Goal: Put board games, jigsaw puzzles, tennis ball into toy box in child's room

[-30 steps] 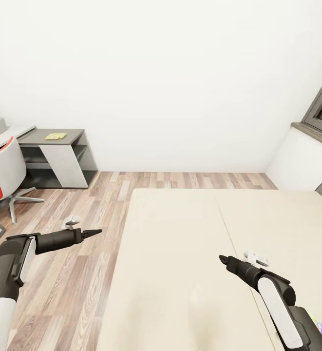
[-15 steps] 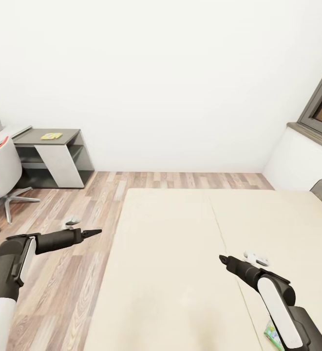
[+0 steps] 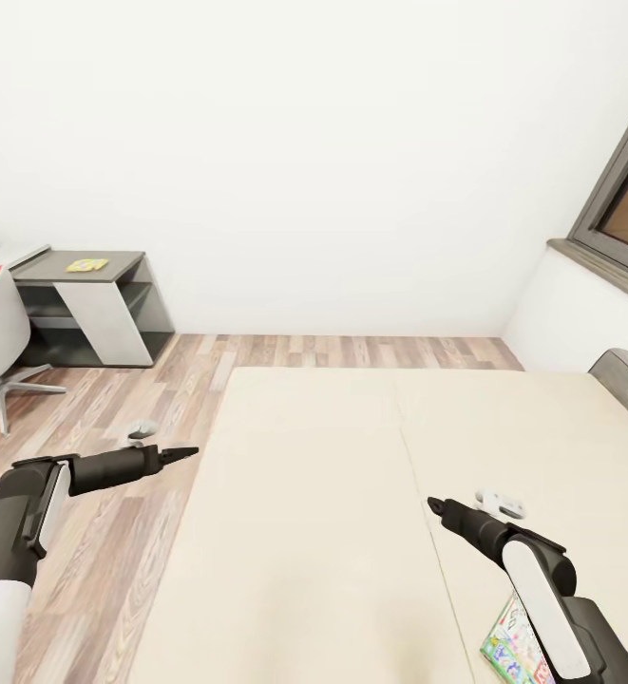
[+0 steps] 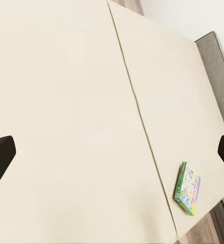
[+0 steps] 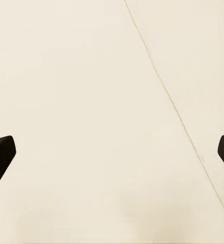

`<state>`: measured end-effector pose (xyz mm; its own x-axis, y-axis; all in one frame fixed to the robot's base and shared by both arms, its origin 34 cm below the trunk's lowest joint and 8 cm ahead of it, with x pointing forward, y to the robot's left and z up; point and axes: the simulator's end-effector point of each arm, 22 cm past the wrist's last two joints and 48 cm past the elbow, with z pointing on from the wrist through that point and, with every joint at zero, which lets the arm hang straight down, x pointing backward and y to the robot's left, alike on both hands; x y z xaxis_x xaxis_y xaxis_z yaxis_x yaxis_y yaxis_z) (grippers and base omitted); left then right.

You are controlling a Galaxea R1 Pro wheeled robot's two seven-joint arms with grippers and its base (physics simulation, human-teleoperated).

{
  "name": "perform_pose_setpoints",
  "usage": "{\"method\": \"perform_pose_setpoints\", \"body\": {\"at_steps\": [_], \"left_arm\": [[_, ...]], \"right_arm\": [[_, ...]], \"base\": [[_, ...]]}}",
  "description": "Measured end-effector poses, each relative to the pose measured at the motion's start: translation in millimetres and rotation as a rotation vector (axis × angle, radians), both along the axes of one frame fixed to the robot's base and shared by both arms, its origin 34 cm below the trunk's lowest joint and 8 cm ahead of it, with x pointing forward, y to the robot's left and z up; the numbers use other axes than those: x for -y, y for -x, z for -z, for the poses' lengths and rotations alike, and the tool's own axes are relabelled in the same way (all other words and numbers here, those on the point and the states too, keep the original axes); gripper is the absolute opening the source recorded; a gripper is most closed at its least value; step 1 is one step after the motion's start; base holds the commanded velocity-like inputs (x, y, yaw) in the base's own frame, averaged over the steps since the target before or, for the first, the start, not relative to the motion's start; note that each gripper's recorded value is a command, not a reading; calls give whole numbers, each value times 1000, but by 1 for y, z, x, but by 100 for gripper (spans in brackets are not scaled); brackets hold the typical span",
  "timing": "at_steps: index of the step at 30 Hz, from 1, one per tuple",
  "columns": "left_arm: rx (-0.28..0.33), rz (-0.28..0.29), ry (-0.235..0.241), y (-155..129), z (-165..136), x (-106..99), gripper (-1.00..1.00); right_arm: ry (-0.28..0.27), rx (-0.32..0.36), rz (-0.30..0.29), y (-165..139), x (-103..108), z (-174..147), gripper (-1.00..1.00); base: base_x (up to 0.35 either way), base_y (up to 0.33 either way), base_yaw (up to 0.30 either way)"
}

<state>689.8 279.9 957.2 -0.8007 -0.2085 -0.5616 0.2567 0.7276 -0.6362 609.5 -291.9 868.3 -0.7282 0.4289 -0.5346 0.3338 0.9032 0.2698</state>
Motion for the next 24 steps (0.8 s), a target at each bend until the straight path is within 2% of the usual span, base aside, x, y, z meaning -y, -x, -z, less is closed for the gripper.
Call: {"method": "perform_pose_setpoints", "body": {"at_steps": [24], "left_arm": [[0,0,0,0,0,0,100]], "right_arm": [[0,0,0,0,0,0,100]], "base": [[0,-237,0]]}}
